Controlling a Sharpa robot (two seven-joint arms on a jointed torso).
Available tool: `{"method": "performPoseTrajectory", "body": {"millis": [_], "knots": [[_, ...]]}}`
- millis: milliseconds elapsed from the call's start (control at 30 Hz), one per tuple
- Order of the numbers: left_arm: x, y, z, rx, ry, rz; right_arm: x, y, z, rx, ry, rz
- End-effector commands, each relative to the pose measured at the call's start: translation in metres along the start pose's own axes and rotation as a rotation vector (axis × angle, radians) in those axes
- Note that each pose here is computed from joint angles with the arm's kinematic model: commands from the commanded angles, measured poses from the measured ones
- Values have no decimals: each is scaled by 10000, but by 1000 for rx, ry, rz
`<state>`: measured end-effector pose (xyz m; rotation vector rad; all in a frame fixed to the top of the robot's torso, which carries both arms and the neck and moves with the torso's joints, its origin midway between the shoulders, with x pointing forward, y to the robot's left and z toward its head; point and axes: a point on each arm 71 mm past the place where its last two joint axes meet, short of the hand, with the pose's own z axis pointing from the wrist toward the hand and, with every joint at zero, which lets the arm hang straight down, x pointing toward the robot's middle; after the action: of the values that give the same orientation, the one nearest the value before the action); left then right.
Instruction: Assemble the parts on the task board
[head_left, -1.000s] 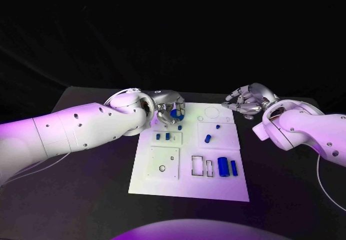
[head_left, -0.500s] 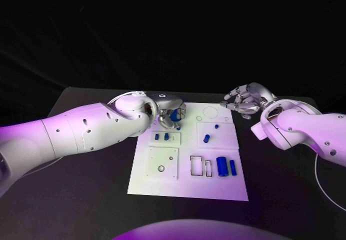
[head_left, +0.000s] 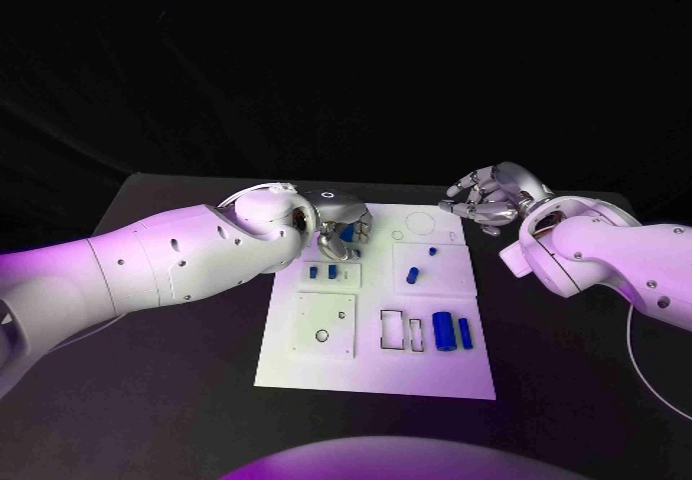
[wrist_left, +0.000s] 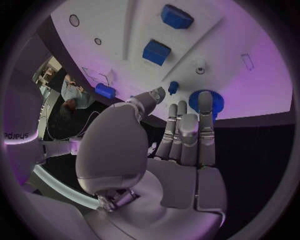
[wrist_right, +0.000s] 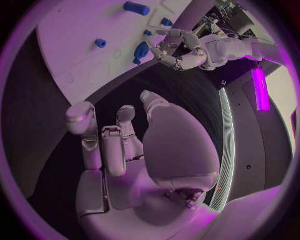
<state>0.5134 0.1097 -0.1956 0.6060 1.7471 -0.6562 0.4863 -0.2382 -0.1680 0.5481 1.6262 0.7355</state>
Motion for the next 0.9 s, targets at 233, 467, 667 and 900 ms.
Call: {"method": "performPoseTrajectory", "body": {"millis": [233,467,667,900], "knots": [[74,-21,46,2,43,0,9,16,-1,-14,0,-2],[120,-16,76,-8,59,-3,12,19,-1,-14,1,-2],[144,-12,99,-17,67,-6,14,22,-1,-16,1,-2],[160,-1,112,-31,78,-7,16,24,0,-17,1,-2]]}}
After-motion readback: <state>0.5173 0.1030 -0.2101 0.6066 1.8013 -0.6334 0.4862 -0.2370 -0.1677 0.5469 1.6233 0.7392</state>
